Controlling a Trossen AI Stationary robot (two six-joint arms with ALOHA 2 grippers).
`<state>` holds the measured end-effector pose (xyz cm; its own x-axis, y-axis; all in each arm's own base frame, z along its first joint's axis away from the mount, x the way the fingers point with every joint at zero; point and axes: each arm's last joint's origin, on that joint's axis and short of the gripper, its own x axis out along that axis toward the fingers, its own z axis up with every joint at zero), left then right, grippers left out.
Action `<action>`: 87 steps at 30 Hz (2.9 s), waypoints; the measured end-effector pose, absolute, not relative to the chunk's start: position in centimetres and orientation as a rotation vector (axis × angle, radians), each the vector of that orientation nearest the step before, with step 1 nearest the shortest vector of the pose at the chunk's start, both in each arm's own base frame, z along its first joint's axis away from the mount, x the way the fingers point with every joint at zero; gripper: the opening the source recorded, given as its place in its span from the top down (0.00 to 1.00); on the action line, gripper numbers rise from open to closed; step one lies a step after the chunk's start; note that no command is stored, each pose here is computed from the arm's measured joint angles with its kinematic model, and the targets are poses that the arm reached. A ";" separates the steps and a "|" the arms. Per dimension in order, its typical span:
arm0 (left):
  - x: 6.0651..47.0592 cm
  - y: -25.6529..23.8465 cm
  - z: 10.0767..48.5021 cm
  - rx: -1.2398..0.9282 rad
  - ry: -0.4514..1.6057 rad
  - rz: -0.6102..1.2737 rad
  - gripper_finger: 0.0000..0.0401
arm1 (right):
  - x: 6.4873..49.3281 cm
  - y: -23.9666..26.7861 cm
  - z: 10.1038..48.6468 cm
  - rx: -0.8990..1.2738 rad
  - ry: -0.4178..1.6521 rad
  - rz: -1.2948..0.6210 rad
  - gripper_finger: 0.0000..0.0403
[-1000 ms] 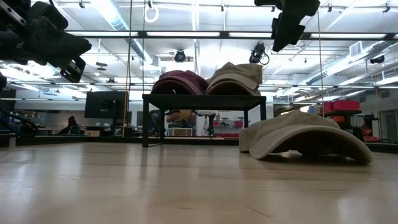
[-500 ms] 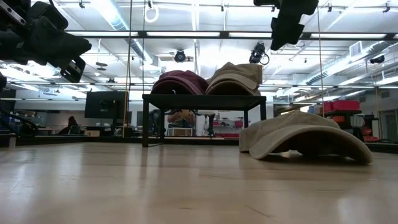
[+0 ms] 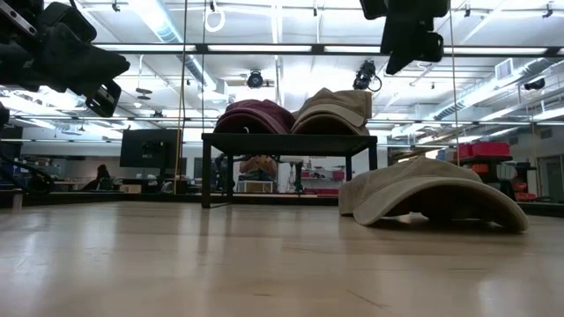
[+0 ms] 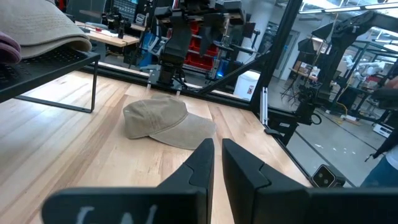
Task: Pick & Place hat
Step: Stack the brown cap on top of the brown cap on the shelf
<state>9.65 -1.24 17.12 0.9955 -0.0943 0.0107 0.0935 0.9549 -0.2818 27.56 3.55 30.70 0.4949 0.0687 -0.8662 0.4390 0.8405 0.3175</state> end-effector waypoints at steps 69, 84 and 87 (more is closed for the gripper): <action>9.7 -1.2 17.1 -0.286 0.003 -0.095 0.90 | 26.4 3.4 30.1 0.823 1.060 -0.584 0.58; 9.7 -1.2 17.1 -0.286 0.003 -0.095 0.90 | 26.3 3.7 24.9 0.981 1.128 -0.571 0.58; 9.7 -1.2 17.1 -0.286 0.003 -0.095 0.90 | 26.1 3.6 24.5 0.995 1.133 -0.597 0.58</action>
